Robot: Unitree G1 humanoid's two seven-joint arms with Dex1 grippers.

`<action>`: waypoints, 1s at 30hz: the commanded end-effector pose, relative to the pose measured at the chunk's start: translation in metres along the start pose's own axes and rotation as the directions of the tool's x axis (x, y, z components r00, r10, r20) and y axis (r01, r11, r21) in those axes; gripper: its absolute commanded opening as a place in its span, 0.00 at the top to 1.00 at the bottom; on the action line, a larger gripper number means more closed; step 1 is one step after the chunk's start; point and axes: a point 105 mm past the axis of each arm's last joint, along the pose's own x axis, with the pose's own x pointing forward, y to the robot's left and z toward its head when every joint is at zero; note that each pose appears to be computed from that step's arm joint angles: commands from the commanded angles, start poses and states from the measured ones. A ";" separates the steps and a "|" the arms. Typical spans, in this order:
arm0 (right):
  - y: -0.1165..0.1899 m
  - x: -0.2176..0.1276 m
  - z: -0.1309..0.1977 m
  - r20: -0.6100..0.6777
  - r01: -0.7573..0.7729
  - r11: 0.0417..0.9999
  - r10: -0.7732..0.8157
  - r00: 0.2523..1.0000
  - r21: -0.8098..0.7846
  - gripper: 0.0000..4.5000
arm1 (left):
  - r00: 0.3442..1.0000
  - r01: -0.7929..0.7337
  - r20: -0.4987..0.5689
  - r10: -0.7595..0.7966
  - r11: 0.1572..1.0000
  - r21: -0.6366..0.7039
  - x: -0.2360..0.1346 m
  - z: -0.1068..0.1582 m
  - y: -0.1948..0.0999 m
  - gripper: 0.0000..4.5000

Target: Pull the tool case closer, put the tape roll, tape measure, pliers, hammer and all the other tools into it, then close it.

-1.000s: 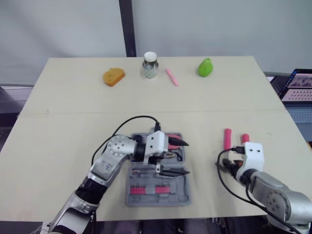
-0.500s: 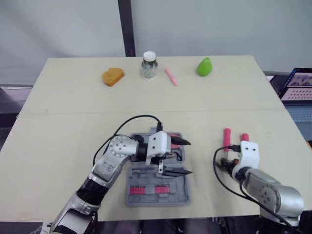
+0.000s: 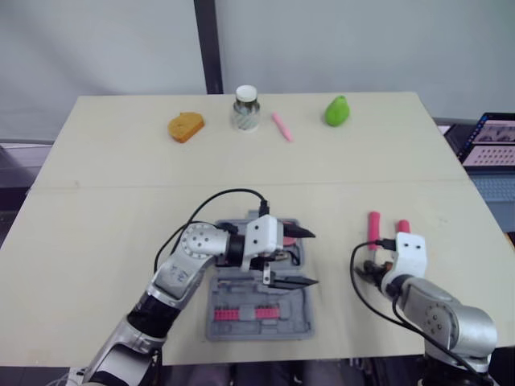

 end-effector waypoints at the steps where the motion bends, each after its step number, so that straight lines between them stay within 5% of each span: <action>1: 0.002 0.002 -0.015 -0.065 -0.014 1.000 0.014 0.998 0.003 0.90 | 1.000 -0.004 0.025 0.003 0.999 0.040 0.001 0.011 0.001 0.00; 2: 0.002 0.001 -0.015 -0.064 -0.015 1.000 0.015 0.998 -0.002 0.99 | 1.000 -0.014 0.022 0.013 0.999 0.037 0.000 0.010 0.002 0.00; 8: 0.007 -0.003 -0.005 -0.014 -0.067 0.996 0.066 0.998 -0.051 0.99 | 0.998 -0.067 -0.003 0.067 0.997 0.025 -0.012 0.004 0.009 0.00; 15: 0.024 -0.021 0.034 0.040 -0.219 0.930 0.241 0.970 -0.295 0.99 | 0.982 -0.174 -0.067 0.174 0.985 0.010 -0.049 -0.009 0.016 0.00; 21: 0.060 -0.049 0.056 -0.119 -0.422 0.704 0.437 0.891 -0.572 0.99 | 0.932 -0.330 -0.162 0.325 0.944 -0.008 -0.113 -0.022 0.007 0.00; 30: 0.125 -0.083 0.060 -0.419 -0.595 0.201 0.540 0.730 -0.778 0.99 | 0.869 -0.441 -0.284 0.405 0.895 -0.074 -0.180 -0.026 -0.065 0.00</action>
